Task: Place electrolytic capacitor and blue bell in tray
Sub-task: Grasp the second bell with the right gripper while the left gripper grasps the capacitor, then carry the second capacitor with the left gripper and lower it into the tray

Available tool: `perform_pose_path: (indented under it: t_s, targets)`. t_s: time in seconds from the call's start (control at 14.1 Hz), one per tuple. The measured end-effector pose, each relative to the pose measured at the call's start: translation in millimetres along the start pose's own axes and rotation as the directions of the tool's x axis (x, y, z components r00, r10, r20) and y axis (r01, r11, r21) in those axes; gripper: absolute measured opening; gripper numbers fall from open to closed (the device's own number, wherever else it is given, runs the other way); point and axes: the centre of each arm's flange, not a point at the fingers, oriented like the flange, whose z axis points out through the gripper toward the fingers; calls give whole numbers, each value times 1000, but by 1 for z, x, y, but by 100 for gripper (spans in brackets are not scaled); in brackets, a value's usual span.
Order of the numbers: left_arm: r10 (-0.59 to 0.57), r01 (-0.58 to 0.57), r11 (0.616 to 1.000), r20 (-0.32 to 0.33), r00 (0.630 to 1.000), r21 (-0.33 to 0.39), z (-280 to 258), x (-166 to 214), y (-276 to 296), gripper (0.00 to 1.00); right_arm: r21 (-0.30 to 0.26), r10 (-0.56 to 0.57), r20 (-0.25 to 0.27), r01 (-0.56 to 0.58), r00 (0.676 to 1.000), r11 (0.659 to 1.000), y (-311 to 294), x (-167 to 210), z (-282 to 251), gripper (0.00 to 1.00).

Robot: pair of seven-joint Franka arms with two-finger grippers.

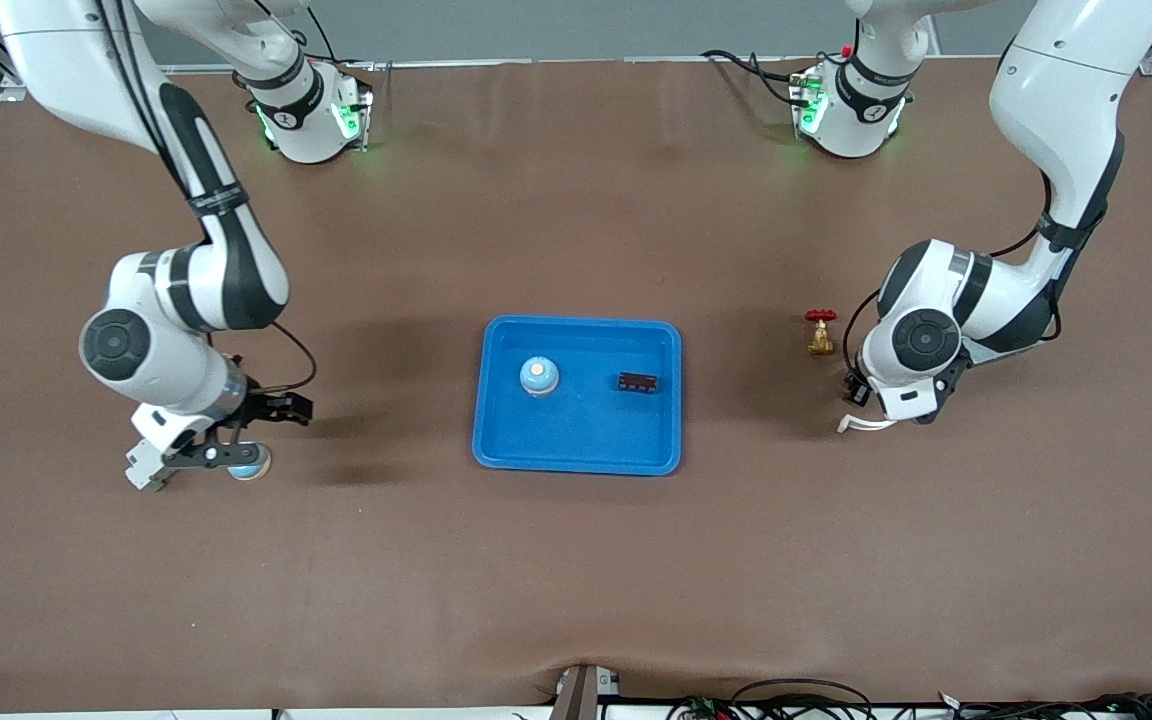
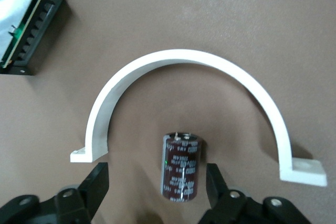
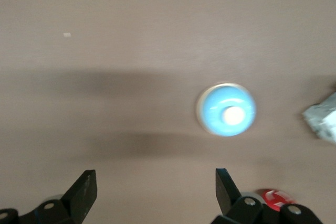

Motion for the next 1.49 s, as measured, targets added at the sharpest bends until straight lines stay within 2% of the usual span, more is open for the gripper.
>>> perform_pose_path:
  t_s: [0.14,0.21,0.35,0.42,0.78,1.06,1.34,1.49]
  targets:
    - [-3,3,1000,7,1000,-28,6,2,-3,72,-1,-12,-18,12,1000,1000,25,-1,4,100]
    - [-4,4,999,10,1000,-32,9,2,-4,64,-2,-12,-22,12,1000,1000,30,-1,7,100]
    - [-5,5,999,13,1000,-35,12,2,-6,40,-4,-18,-39,18,999,1000,30,1,15,100]
    - [-5,5,999,13,1000,-37,11,2,-6,33,-5,-21,-48,21,999,1000,30,2,19,100]
    - [-18,18,997,-3,1000,-78,-6,8,1,34,-16,-44,-83,43,996,999,44,8,57,100]
    - [-32,25,984,-36,999,-177,-60,1,21,34,-20,-53,-76,52,996,998,63,15,75,100]
    - [-20,3,967,-64,998,-256,-103,-8,43,34,-21,-59,-96,57,994,998,60,17,85,100]
    - [0,-23,955,-77,997,-296,-124,-24,57,34,-19,-62,-100,60,993,998,57,18,90,100]
